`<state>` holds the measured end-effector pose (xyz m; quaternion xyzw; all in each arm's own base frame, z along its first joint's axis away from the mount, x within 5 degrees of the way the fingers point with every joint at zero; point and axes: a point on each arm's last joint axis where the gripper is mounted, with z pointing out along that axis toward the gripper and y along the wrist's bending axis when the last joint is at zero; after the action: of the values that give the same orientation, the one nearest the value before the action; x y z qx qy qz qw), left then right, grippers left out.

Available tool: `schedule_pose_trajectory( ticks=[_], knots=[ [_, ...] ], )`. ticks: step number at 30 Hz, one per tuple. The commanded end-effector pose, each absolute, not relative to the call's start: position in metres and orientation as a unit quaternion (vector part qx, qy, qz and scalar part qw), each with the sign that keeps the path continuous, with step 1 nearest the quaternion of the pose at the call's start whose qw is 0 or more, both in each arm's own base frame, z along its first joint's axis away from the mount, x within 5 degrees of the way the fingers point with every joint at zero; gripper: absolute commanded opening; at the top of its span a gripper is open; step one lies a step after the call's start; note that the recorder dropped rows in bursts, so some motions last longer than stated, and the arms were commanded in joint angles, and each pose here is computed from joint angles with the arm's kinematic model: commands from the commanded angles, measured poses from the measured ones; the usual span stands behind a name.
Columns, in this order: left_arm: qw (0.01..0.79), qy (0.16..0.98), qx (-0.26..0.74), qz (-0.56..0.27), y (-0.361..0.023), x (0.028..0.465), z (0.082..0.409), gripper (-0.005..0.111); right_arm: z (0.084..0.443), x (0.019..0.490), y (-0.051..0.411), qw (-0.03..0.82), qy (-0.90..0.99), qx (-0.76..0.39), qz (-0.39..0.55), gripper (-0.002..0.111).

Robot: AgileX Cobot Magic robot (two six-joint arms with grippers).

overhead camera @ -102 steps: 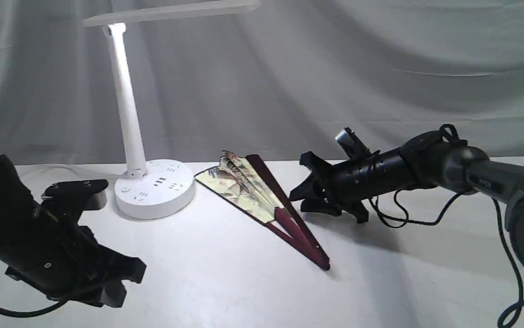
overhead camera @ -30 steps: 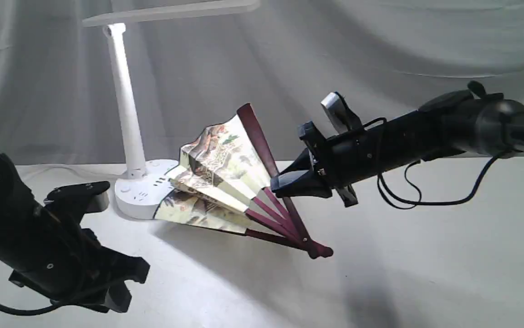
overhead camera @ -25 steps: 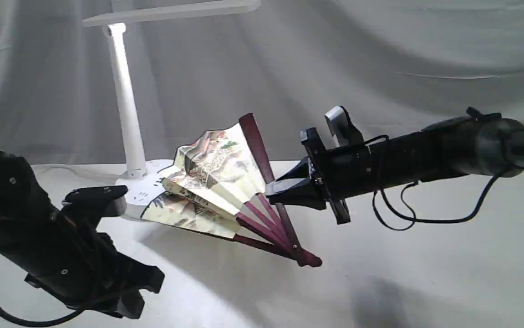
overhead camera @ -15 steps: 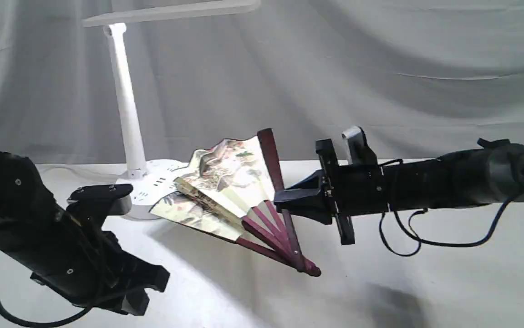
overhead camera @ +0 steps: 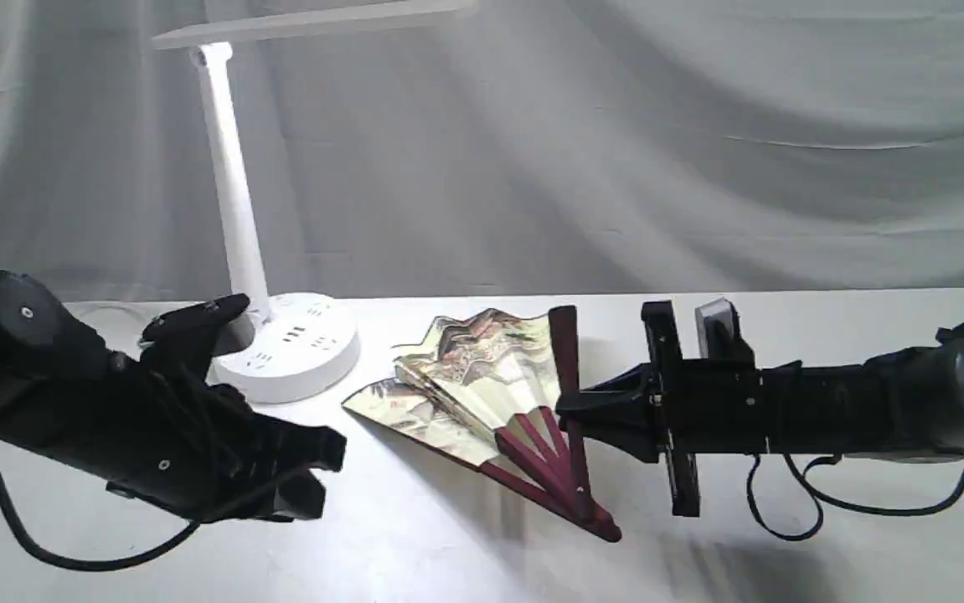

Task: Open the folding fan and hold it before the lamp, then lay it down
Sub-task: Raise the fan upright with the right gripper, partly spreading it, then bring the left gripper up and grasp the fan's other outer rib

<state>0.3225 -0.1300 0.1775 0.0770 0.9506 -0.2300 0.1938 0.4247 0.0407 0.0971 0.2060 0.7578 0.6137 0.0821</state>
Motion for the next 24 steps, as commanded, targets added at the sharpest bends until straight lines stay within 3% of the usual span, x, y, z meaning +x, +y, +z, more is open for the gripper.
schedule_pose_trajectory(
  ticks=[1,11,18,24],
  knots=[
    [0.236,0.942,0.090,-0.221,-0.131,0.328,0.183,0.019,0.110,0.423,0.039,0.090,0.748,0.207,0.624,0.000],
    [0.223,0.949,0.104,-0.199,-0.126,0.321,0.191,0.016,0.151,0.420,0.039,0.127,0.748,0.173,0.628,0.000],
    [0.301,0.928,0.108,-0.194,-0.119,0.312,0.238,0.012,0.178,0.417,0.040,0.142,0.746,0.159,0.630,0.000],
    [0.372,0.905,0.120,-0.168,-0.109,0.298,0.260,0.012,0.200,0.412,0.040,0.160,0.749,0.138,0.629,0.000]
  ],
)
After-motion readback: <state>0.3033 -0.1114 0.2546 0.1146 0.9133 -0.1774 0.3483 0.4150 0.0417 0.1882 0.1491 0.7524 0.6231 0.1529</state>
